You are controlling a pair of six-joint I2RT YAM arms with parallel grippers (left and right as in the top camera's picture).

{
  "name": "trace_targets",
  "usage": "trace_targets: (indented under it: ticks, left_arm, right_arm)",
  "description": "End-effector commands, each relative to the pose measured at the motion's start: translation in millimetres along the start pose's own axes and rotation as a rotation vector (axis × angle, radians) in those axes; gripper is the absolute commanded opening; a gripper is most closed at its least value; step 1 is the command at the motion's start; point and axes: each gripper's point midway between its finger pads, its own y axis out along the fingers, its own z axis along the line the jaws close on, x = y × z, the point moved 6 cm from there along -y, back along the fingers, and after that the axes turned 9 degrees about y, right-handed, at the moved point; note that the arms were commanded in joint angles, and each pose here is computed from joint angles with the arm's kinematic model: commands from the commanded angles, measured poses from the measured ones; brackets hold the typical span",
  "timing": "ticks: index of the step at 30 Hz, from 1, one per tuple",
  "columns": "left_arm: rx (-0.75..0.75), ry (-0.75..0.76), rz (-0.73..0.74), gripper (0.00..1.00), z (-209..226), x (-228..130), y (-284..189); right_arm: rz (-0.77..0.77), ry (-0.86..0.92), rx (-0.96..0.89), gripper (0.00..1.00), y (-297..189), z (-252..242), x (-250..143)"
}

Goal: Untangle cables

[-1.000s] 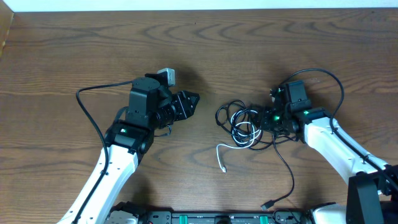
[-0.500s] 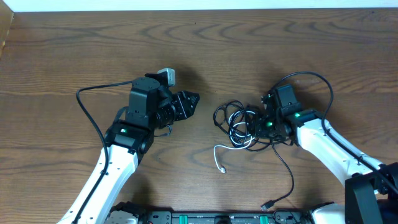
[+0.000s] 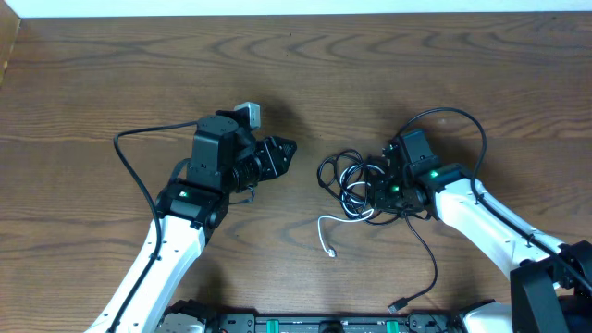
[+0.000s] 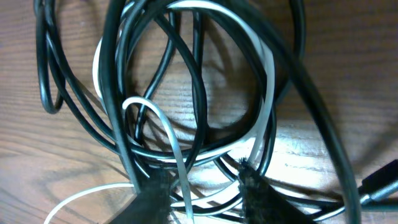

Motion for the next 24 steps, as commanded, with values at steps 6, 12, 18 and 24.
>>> trace_targets:
  ticks: [6, 12, 18, 24]
  left_arm:
    - [0.008, 0.012, 0.007, 0.44, 1, -1, 1]
    - [0.009, 0.011, 0.008, 0.44, 1, -1, 1]
    - [0.016, 0.005, 0.021, 0.44, 2, -3, 1]
    - [0.016, 0.005, 0.022, 0.44, 2, -4, 1]
  right_arm:
    - [0.036, -0.010, 0.043, 0.01, 3, 6, -5]
    - [0.105, -0.068, 0.157, 0.01, 0, 18, -12]
    - [0.209, -0.243, 0.427, 0.01, -12, 38, -22]
    - [0.270, -0.365, 0.809, 0.01, -41, 62, -24]
